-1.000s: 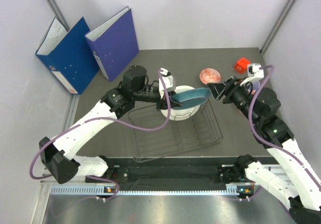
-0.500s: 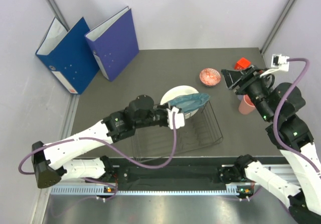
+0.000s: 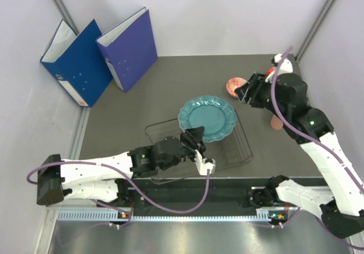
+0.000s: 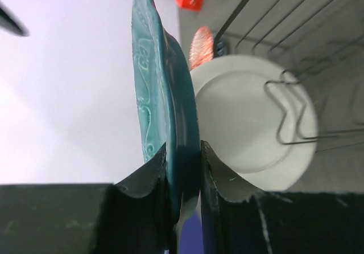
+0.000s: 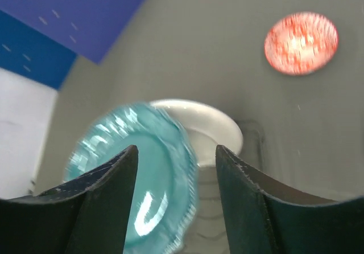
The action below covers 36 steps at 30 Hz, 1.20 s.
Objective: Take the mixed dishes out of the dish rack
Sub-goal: Place the plate at the center of the board.
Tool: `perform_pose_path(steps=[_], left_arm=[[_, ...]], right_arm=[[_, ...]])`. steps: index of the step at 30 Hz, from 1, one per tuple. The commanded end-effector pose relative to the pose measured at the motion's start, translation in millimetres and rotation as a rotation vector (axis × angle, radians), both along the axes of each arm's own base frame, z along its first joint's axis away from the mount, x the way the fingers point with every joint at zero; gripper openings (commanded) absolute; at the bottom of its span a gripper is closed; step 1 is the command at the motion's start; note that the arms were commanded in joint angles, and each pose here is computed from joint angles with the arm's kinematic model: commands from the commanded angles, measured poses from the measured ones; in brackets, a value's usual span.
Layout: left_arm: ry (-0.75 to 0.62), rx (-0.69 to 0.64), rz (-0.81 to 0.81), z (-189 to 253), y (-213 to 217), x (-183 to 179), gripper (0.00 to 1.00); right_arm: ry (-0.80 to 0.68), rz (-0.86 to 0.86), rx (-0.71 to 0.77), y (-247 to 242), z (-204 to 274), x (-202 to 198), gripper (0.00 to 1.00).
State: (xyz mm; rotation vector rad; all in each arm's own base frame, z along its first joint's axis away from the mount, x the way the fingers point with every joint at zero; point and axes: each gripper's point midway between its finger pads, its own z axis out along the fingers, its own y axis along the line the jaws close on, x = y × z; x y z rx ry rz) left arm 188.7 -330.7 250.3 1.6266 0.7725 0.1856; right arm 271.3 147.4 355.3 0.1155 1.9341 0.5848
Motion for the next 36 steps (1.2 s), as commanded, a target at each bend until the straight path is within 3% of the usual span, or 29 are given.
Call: perform_pose_path(steps=[1, 7, 16, 21, 24, 28, 31, 34, 36], left_arm=[[-0.280, -0.280, 0.138, 102.8, 17.4, 18.2, 0.00], [-0.302, -0.316, 0.133, 112.0, 18.6, 16.3, 0.00], [-0.292, -0.318, 0.113, 109.4, 13.0, 12.4, 0.00], [-0.291, -0.334, 0.108, 110.9, 12.7, 10.5, 0.00], [-0.288, -0.341, 0.104, 111.8, 12.1, 9.6, 0.00], [-0.289, -0.345, 0.101, 112.7, 12.1, 9.1, 0.00], [-0.288, -0.344, 0.098, 112.2, 12.4, 7.9, 0.00], [-0.286, -0.337, 0.101, 110.4, 13.2, 8.2, 0.00], [-0.286, -0.337, 0.102, 110.3, 14.7, 8.0, 0.00]], right_arm=[[0.082, 0.095, -0.099, 6.6, -21.7, -11.3, 0.60], [0.158, 0.146, -0.172, 8.5, -54.7, -15.1, 0.62], [0.096, 0.243, -0.018, 42.6, -34.0, -7.9, 0.61], [0.146, 0.378, 0.100, 74.9, -46.1, -14.5, 0.58], [0.143, 0.424, 0.171, 86.7, -48.0, -16.2, 0.48], [0.068, 0.475, 0.270, 95.4, -37.7, -20.1, 0.21], [0.028, 0.485, 0.313, 95.6, -29.3, -24.7, 0.17], [0.020, 0.465, 0.322, 91.4, -26.6, -25.0, 0.22], [0.021, 0.458, 0.323, 89.2, -27.6, -24.5, 0.15]])
